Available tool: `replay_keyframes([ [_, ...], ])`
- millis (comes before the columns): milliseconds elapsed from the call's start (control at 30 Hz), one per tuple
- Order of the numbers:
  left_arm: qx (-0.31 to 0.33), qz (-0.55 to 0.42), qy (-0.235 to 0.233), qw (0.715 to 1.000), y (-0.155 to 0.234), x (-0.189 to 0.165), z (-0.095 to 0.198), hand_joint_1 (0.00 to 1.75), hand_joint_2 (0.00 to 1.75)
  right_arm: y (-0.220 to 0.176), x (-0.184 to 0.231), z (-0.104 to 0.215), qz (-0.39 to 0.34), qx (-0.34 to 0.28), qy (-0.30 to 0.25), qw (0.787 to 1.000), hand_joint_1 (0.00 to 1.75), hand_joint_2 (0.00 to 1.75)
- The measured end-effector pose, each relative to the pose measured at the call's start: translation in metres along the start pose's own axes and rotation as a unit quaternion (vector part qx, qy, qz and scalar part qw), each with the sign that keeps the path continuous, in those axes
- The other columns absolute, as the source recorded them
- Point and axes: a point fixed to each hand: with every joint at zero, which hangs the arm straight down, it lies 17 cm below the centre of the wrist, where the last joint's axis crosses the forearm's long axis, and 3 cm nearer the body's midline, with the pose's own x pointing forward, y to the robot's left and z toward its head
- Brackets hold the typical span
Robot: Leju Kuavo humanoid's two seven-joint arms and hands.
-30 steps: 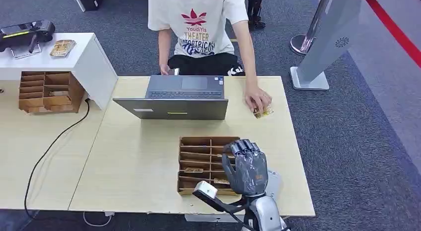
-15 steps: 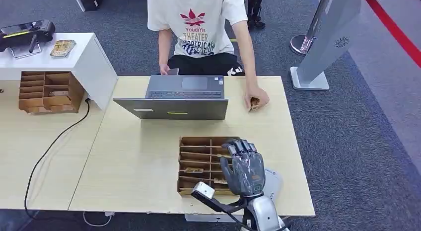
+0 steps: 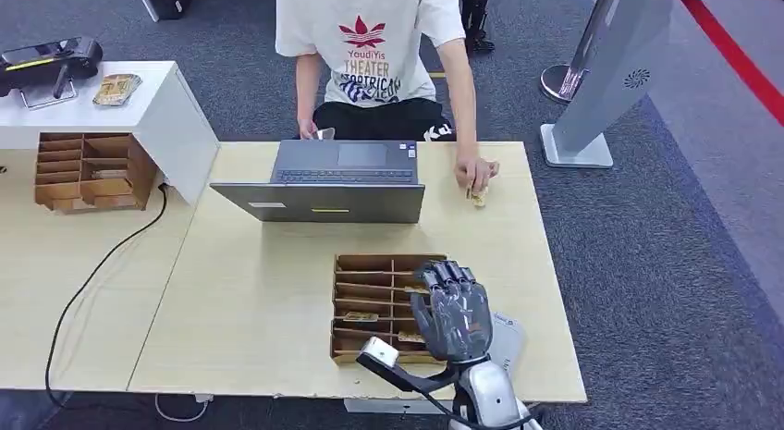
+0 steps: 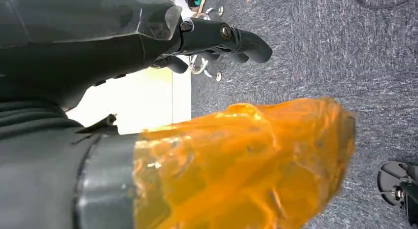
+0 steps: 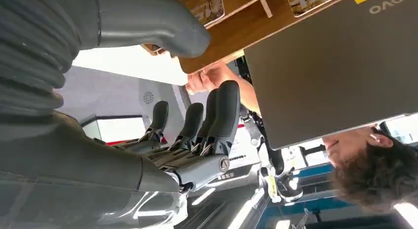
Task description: Pass the card to the sensor for recognition and then transmit it.
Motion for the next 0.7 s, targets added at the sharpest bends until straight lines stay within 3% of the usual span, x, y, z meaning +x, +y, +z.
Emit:
replay_keyframes([
  [300,0.000,0.000,-0.001,1.000,0.000,0.000,0.000,0.00,0.00,0.004,-0.002,-0.002,0.004,0.006,-0.001,1.000,0.93,1.75],
  [567,-0.001,0.001,-0.004,1.000,0.000,0.001,0.000,0.00,0.00,0.011,-0.006,-0.001,0.007,0.016,0.005,1.000,0.87,1.75],
  [700,-0.001,0.001,-0.004,1.000,0.000,0.001,0.000,0.00,0.00,0.014,-0.007,0.000,0.008,0.023,0.007,1.000,0.94,1.75],
])
